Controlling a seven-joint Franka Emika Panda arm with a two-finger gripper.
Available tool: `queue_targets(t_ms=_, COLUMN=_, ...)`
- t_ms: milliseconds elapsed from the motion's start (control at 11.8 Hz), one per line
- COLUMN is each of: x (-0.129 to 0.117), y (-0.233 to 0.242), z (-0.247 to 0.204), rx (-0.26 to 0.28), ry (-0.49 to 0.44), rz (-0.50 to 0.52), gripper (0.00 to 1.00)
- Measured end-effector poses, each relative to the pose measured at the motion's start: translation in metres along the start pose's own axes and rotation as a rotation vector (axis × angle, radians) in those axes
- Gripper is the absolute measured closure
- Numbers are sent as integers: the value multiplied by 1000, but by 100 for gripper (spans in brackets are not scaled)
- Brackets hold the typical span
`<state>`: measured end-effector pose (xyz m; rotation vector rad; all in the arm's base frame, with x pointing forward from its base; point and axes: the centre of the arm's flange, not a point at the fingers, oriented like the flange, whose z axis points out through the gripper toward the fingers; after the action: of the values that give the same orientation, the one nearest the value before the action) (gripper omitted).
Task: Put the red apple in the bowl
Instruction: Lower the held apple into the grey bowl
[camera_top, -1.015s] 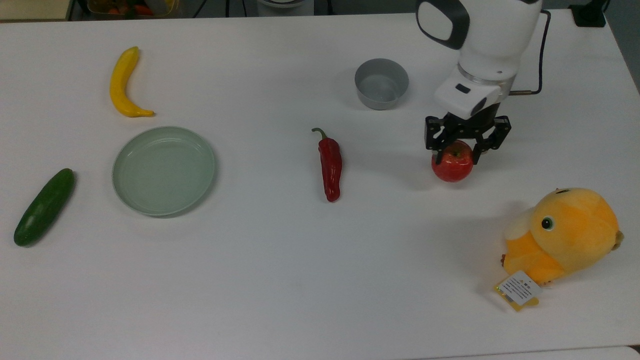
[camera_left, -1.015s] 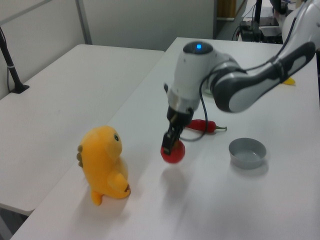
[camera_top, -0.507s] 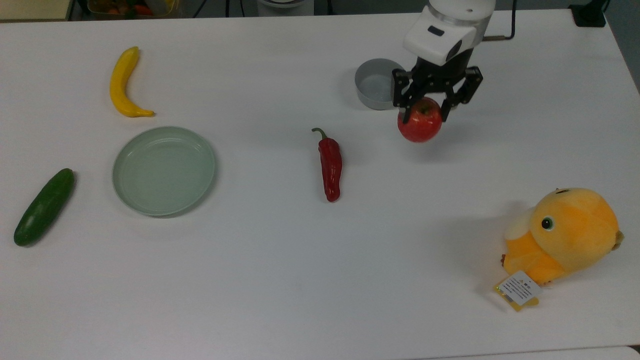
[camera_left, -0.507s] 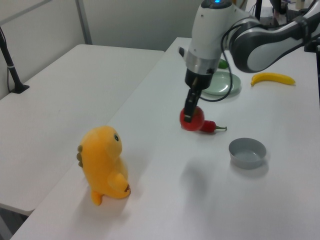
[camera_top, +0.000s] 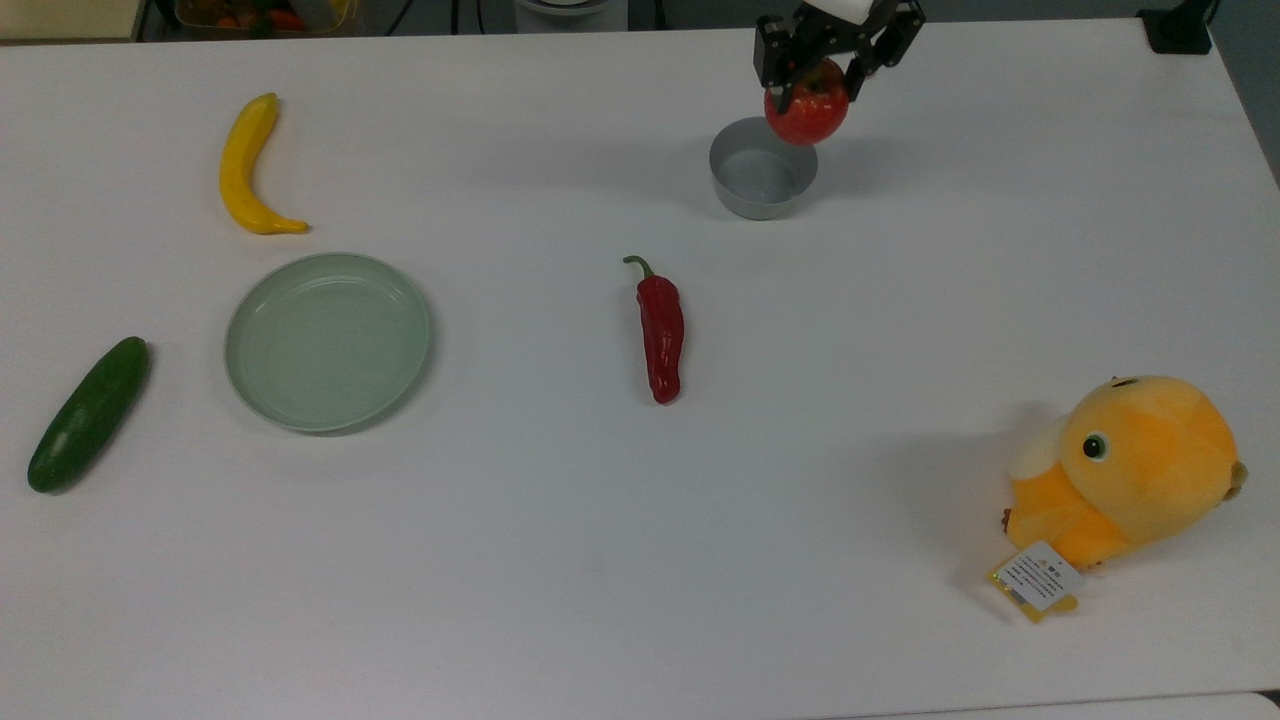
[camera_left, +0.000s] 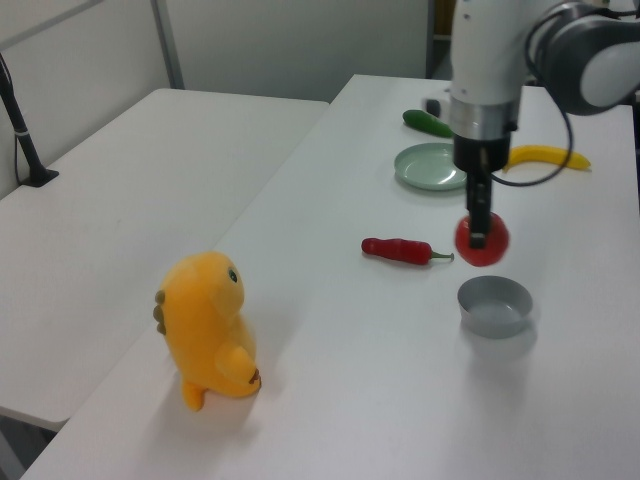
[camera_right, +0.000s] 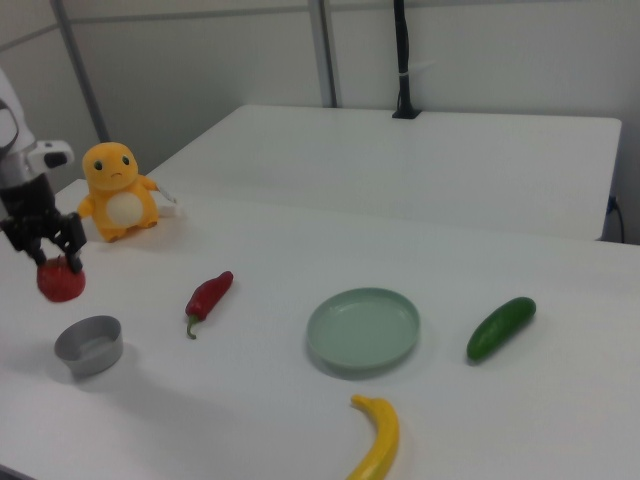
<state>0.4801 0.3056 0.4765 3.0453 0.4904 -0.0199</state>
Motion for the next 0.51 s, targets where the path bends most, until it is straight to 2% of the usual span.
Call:
queue_targets(t_ms=169, x=-21, y=-10, z=27, rx=-20, ry=-56, rz=-27, gripper=32)
queue_targets(t_ms=507, x=-25, y=-10, z=60, rx=-29, ry=-108, rz=-39, gripper=32)
